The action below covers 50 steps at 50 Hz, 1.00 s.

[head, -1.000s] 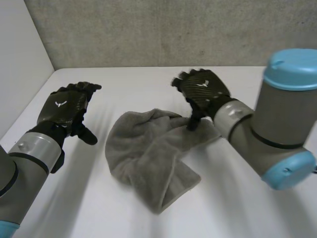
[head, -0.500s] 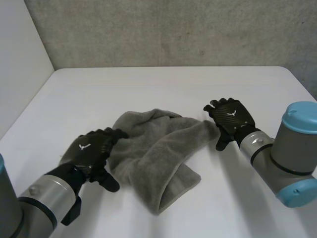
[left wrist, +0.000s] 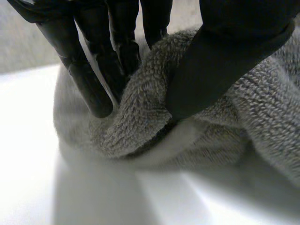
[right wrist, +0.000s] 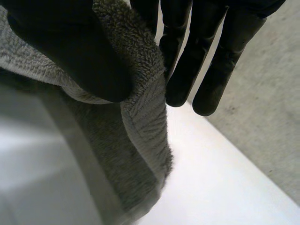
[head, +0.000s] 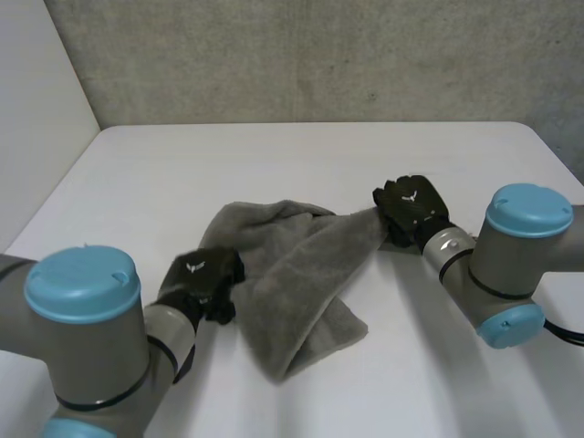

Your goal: Fold the towel.

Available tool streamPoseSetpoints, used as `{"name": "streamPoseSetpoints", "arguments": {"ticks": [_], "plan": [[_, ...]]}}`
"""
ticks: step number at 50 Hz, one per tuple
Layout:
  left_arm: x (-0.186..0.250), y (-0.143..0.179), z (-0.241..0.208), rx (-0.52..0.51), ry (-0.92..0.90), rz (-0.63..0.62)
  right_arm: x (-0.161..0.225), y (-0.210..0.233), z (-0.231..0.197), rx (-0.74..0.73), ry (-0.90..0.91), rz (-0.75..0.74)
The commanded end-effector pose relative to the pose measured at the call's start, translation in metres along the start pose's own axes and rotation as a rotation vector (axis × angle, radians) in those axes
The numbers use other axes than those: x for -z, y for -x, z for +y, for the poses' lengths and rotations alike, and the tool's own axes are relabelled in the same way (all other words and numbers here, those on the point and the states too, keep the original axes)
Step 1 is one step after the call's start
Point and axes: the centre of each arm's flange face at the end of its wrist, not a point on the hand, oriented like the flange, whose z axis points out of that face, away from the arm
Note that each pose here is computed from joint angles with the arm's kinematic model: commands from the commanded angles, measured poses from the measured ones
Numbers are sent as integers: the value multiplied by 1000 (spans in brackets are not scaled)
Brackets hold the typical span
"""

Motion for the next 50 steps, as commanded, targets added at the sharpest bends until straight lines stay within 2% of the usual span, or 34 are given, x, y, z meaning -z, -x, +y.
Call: {"name": "streamPoseSetpoints", "arguments": {"ticks": [1, 4, 6, 10, 11, 13, 17, 22, 28, 32, 34, 41, 50], "plan": [[10, 0, -64, 17, -202, 7, 19, -27, -58, 18, -90, 60], [16, 8, -92, 23, -276, -16, 26, -32, -72, 21, -94, 63], [21, 13, -108, 16, -314, -30, 43, -51, -100, 29, -98, 83], [30, 34, -145, -39, -380, -97, 71, -69, -149, 40, -138, 72], [29, 40, -153, -64, -389, -107, 72, -69, -149, 40, -138, 72], [27, 44, -161, -89, -399, -99, 81, -72, -164, 42, -146, 34], [19, 45, -171, -151, -412, -28, 82, -72, -166, 35, -129, 10], [-24, 48, -139, -171, -287, 2, 67, -60, -141, 31, -57, -27], [-78, 55, -89, -240, -137, 4, 34, -19, -75, 67, 141, -78], [-99, 58, -69, -286, -94, 8, 23, -12, -53, 85, 197, -38], [-115, 64, -62, -315, -97, -9, 14, -15, -40, 98, 204, 29], [-112, 74, -79, -317, -136, -40, 3, -25, -39, 116, 148, 142], [-53, 60, -115, -325, -217, -40, -7, -27, -27, 122, 134, 198]]}}
